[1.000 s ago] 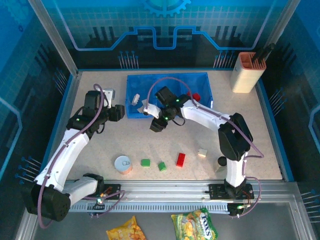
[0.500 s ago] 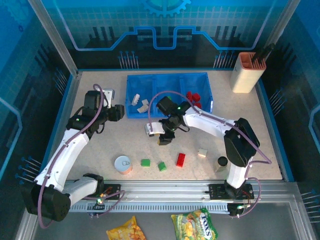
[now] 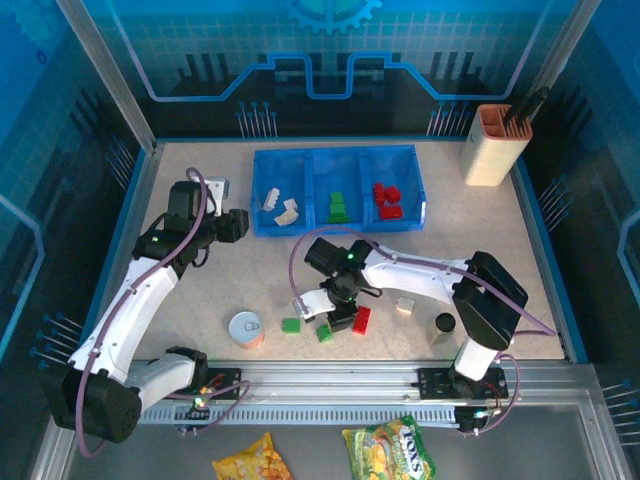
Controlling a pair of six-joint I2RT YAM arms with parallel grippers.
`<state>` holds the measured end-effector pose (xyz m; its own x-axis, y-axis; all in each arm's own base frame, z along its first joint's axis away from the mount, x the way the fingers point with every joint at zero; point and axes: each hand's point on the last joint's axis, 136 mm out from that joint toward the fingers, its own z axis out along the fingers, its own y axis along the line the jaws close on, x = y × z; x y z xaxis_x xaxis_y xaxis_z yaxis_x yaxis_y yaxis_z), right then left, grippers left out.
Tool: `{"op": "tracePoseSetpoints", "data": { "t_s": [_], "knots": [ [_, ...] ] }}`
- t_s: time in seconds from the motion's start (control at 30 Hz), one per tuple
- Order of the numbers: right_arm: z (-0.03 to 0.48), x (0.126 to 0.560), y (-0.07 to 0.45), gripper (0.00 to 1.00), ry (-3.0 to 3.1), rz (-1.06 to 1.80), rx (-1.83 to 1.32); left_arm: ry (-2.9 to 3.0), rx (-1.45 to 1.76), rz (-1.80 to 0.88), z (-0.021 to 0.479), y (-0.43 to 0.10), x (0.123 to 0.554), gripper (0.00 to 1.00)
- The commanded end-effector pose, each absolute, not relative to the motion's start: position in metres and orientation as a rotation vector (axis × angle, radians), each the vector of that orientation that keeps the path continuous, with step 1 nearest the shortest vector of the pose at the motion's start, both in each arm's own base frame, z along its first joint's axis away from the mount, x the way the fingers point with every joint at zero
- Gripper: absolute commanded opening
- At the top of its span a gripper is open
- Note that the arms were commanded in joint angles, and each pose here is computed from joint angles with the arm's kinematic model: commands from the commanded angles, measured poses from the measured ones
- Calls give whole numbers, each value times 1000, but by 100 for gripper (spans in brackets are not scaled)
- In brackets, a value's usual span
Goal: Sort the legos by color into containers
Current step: Pick up the lego from the bottom-center of the table.
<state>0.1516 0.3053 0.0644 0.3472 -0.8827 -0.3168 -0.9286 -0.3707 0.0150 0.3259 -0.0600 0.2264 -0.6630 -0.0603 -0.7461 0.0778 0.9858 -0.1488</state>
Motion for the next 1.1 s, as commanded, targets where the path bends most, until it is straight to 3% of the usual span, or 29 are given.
{"op": "tracePoseSetpoints", "data": {
  "t_s": [0.0,0.13,0.43,1.07],
  "knots": [
    [64,147,307,55,1658,353,-2415,2282,-9,-226,226,-58,327,62],
    [58,140,310,64,1661,340,-2424,2282,-8,-225,226,-58,327,62],
    [39,126,312,65,1664,306,-2452,2281,-12,-225,226,-57,327,61],
    [6,125,312,54,1688,248,-2448,2280,-15,-223,227,-56,327,62]
  ]
}}
